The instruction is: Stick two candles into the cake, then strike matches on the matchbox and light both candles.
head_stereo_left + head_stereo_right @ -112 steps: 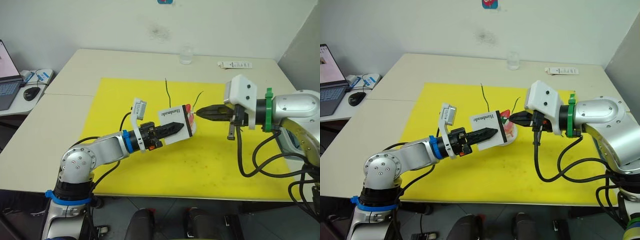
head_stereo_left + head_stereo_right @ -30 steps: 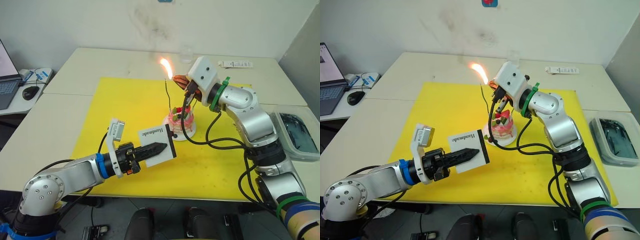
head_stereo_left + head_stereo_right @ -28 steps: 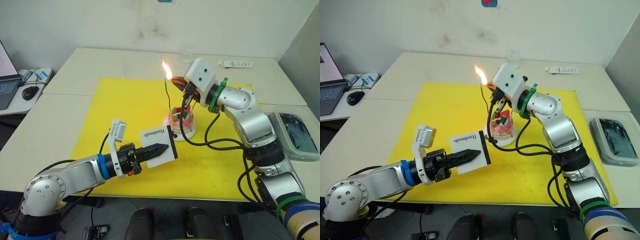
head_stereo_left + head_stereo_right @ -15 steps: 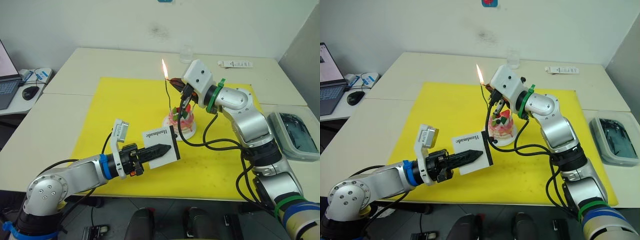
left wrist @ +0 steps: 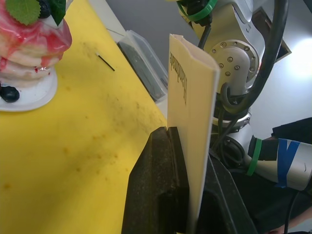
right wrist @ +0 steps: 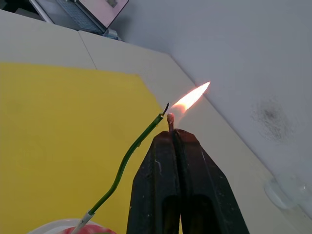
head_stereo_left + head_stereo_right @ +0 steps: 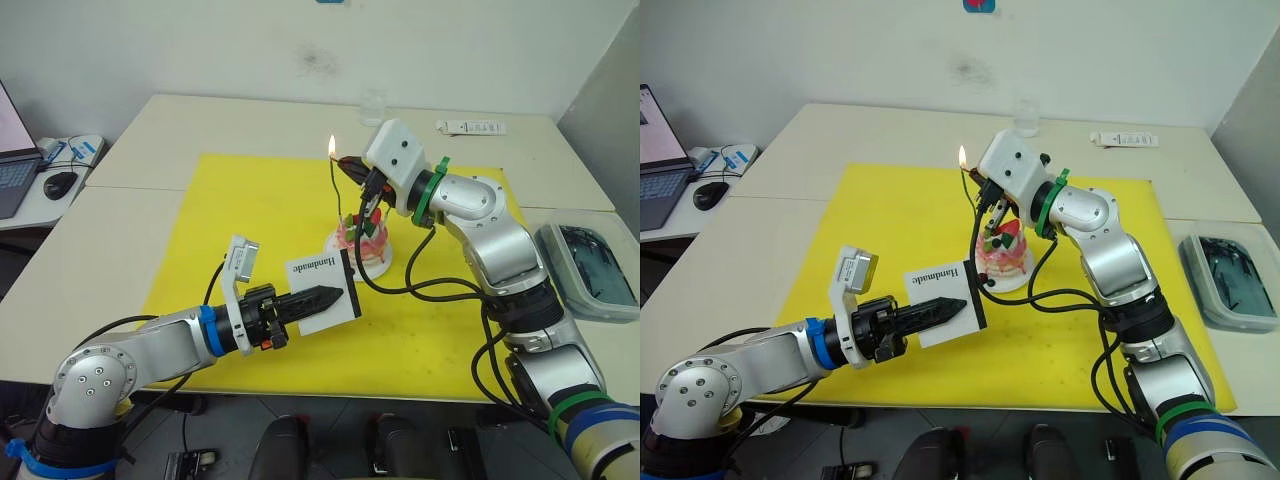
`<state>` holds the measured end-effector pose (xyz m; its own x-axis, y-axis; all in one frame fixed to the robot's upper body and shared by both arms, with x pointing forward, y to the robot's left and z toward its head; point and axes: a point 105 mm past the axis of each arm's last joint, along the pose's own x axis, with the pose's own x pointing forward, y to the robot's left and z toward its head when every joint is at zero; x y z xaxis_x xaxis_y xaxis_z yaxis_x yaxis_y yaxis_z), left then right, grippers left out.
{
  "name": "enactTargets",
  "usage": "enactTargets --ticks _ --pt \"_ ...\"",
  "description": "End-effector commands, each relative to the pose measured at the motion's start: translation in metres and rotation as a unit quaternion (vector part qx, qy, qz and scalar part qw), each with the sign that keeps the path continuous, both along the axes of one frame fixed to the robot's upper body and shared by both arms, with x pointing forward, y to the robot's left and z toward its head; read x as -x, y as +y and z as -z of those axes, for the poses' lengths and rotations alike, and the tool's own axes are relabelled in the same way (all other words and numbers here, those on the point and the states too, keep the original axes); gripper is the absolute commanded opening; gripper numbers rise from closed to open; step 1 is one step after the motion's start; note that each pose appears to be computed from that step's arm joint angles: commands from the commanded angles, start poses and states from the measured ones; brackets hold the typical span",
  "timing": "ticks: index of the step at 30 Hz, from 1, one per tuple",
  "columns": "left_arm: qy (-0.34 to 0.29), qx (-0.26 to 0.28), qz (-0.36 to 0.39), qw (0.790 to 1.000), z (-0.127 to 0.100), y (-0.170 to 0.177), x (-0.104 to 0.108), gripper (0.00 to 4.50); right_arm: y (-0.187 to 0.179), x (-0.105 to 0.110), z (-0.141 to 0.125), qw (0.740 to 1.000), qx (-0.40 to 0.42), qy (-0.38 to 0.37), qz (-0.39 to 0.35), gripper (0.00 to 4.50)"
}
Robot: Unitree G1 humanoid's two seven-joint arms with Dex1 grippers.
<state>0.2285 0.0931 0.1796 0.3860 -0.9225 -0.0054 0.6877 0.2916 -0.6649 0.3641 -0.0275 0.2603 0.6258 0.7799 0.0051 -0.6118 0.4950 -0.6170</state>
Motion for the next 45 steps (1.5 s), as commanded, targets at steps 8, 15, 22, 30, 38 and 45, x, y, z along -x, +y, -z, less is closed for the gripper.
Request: enactTargets --ticks 8,15,22,30,38,45 --pt "-0.015 0.001 0.007 1.0 -0.005 -0.001 -0.002 0.0 -0.003 0.01 -0.023 0.999 -0.017 -0.037 -0.009 0.02" --pt "-0.015 0.002 0.009 1.0 -0.005 -0.002 -0.003 0.0 -0.005 0.008 -0.026 0.999 -0.021 -0.041 -0.002 0.02" --pt "-0.015 0.002 0.012 1.0 -0.005 -0.002 -0.003 0.0 -0.007 0.008 -0.027 0.999 -0.022 -0.041 0.001 0.02" --pt "-0.013 0.001 0.019 1.0 -0.005 -0.003 -0.002 0.0 -0.019 0.011 -0.025 0.999 -0.024 -0.029 0.01 0.02" --pt "-0.017 -0.01 0.036 0.999 -0.002 -0.003 0.001 0.0 -0.04 0.074 -0.005 0.992 -0.031 0.086 -0.09 0.02" --pt "-0.026 -0.015 0.058 0.998 -0.001 -0.007 0.003 0.0 -0.095 0.083 0.013 0.991 0.001 0.133 0.002 0.02"
